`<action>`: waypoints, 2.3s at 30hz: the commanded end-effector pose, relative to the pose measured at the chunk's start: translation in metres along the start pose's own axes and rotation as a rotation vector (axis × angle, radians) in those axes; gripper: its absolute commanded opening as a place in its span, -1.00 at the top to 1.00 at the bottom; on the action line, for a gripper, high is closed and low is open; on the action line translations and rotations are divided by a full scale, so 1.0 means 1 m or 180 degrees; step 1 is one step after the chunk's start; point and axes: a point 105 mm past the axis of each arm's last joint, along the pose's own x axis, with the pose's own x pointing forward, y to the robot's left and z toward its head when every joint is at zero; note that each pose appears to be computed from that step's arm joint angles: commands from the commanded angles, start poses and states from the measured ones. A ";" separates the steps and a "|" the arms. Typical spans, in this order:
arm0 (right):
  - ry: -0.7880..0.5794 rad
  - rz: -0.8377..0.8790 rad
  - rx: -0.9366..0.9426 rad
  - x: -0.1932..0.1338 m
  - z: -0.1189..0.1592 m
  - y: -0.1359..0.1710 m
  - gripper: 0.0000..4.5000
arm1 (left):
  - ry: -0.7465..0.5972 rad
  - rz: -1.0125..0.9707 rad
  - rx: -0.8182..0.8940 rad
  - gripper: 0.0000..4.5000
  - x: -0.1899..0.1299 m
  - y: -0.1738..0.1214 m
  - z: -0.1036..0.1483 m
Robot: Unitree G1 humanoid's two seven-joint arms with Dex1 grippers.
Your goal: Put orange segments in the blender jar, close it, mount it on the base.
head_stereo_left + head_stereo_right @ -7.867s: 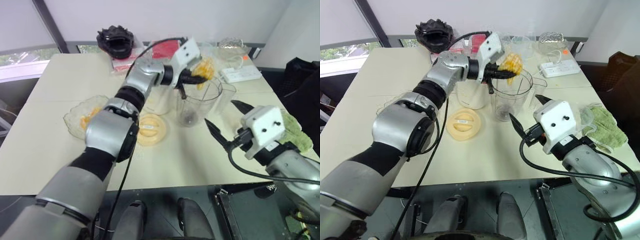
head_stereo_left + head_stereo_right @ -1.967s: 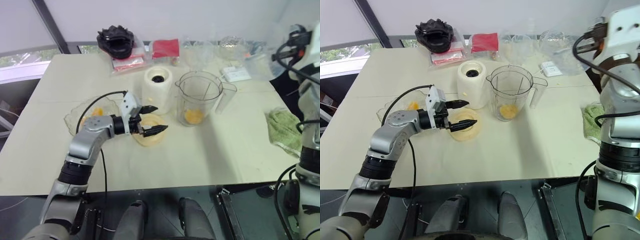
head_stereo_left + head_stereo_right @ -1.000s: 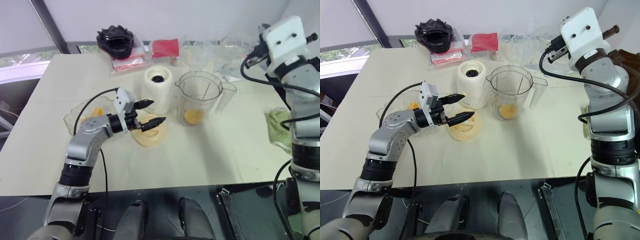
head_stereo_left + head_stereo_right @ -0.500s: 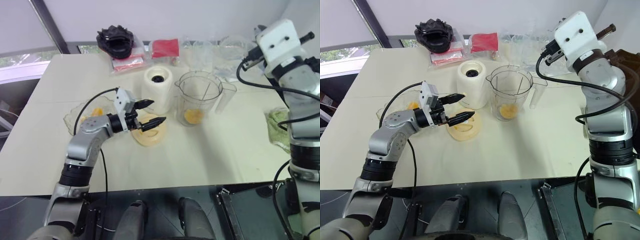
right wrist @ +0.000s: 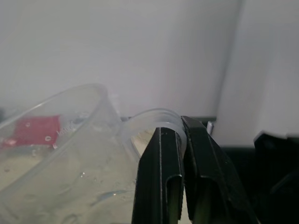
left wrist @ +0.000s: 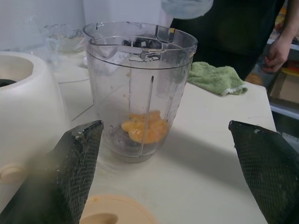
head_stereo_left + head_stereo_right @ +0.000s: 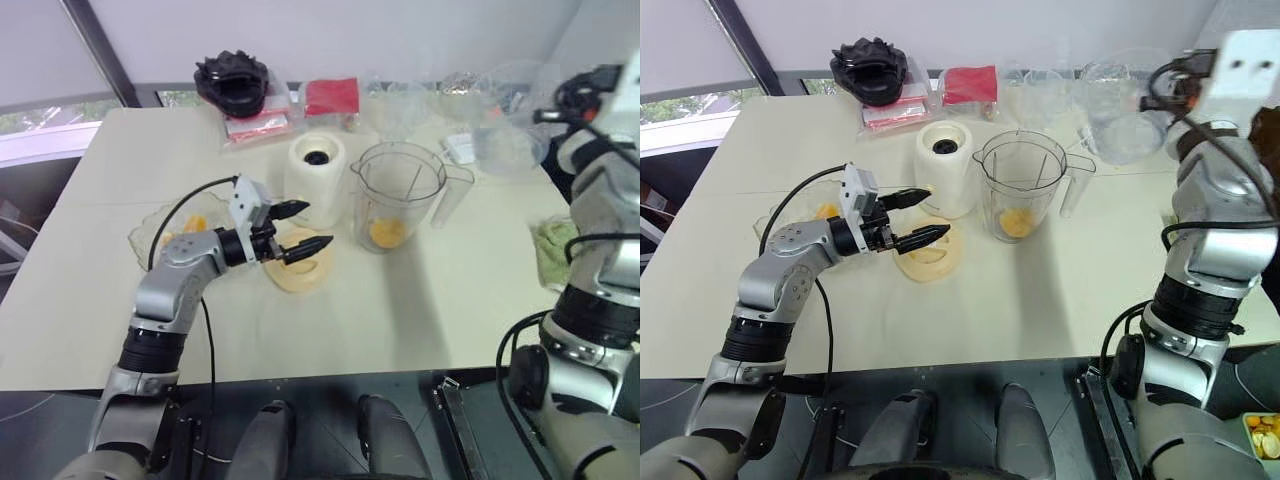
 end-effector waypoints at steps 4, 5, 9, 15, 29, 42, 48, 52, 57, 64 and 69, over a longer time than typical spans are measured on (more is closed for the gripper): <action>-0.0080 -0.0672 0.0804 -0.022 -0.014 -0.053 0.99 | -0.0069 -0.0121 0.0127 -1.00 0.002 -0.003 0.014; -0.0045 -0.0700 0.0900 -0.025 -0.023 -0.057 0.99 | -0.0061 -0.0124 0.0132 -1.00 0.003 -0.003 0.014; 0.0067 -0.0855 0.1066 -0.037 -0.064 -0.071 0.99 | -0.0048 -0.0146 0.0142 -1.00 0.003 -0.002 0.016; 0.0012 -0.1046 0.1049 -0.051 -0.112 -0.084 0.99 | 0.0002 -0.0162 0.0176 -1.00 0.000 -0.001 0.018; -0.0004 -0.1255 0.0642 -0.050 -0.177 -0.090 0.99 | 0.0060 -0.0121 0.0213 -1.00 -0.005 -0.005 0.023; 0.0137 -0.1266 0.0665 -0.037 -0.197 -0.090 0.99 | 0.0036 -0.0093 0.0222 -1.00 -0.004 -0.007 0.022; 0.0336 -0.1319 0.0591 -0.053 -0.215 -0.094 0.99 | 0.0020 -0.0091 0.0211 -1.00 -0.003 -0.008 0.022; 0.0365 -0.1296 0.0533 -0.060 -0.217 -0.096 0.71 | 0.0023 -0.0105 0.0198 -1.00 -0.002 -0.009 0.020; 0.0498 -0.1251 0.0365 -0.069 -0.222 -0.096 -0.33 | 0.0020 -0.0131 0.0183 -1.00 0.000 -0.009 0.018; 0.0513 -0.1230 0.0190 -0.094 -0.217 -0.098 -0.33 | 0.0016 -0.0155 0.0168 -1.00 0.001 -0.010 0.017; 0.0479 -0.0851 0.0002 -0.131 -0.180 -0.083 -0.33 | 0.0099 -0.0140 0.0167 -1.00 -0.003 -0.005 0.012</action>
